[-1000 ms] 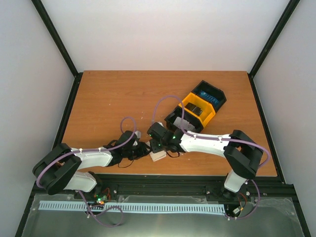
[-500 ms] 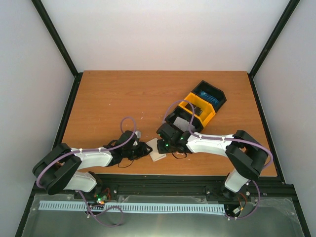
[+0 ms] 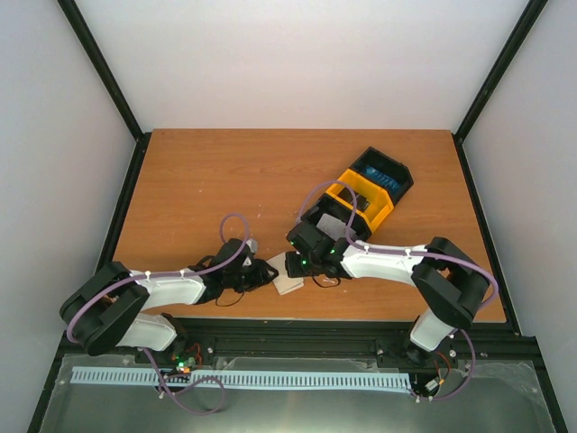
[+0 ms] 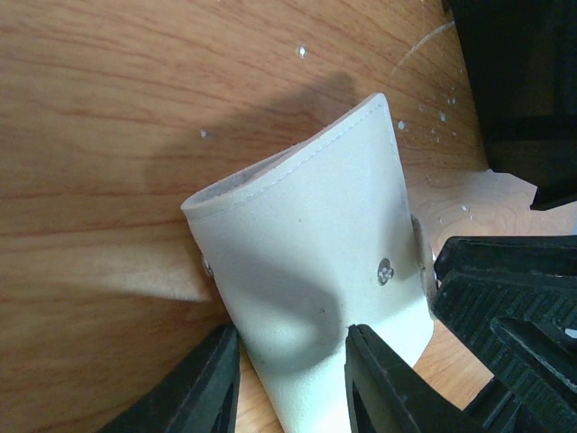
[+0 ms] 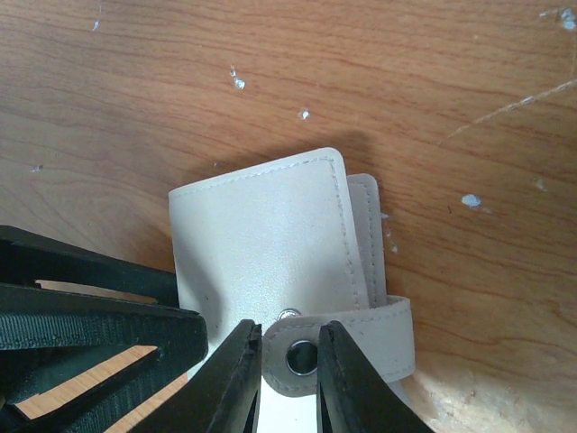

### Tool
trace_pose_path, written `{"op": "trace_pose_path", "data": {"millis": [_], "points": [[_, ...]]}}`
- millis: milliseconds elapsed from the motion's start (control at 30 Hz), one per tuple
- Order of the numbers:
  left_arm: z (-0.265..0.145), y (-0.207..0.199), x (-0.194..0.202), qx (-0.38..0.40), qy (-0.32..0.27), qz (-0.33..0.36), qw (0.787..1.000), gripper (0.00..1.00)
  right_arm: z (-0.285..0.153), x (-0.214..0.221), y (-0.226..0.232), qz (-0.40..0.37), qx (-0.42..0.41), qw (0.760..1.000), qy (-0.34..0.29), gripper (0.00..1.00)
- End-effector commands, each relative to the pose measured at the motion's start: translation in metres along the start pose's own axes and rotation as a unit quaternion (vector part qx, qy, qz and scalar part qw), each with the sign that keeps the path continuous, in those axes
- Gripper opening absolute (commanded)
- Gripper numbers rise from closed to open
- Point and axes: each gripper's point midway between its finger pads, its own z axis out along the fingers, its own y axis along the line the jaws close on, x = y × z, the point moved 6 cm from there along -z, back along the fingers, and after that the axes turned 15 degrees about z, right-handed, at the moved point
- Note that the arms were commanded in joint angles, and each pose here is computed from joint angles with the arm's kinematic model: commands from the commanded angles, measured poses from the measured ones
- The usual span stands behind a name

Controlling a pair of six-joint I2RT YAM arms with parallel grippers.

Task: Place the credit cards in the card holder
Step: Close the card holder at the center of the board.

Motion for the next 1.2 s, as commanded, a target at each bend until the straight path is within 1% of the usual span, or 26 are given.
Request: {"op": "trace_pose_path", "data": {"millis": [0, 467, 667, 833, 933, 1167], "points": [[0.003, 0.017, 0.019, -0.038, 0.037, -0.005, 0.999, 0.34, 0.005, -0.004, 0.002, 0.005, -0.002, 1.0, -0.003, 0.19], [0.004, 0.017, 0.019, -0.038, 0.039, -0.004, 0.999, 0.34, 0.013, -0.003, 0.003, 0.005, -0.008, 1.0, 0.007, 0.18], [0.005, 0.018, 0.019, -0.04, 0.041, -0.005, 0.998, 0.32, 0.016, -0.002, 0.003, 0.007, -0.018, 1.0, 0.011, 0.18], [0.006, 0.02, 0.02, -0.043, 0.043, -0.005, 0.998, 0.31, 0.014, -0.005, -0.001, -0.003, -0.001, 1.0, -0.007, 0.18], [0.005, 0.02, 0.02, -0.044, 0.038, -0.008, 0.998, 0.31, 0.008, -0.01, -0.001, -0.019, 0.019, 0.999, -0.025, 0.21], [0.005, 0.017, 0.015, -0.038, 0.024, -0.015, 0.999, 0.3, 0.016, -0.002, -0.001, -0.052, 0.044, 0.998, -0.008, 0.28]]}}
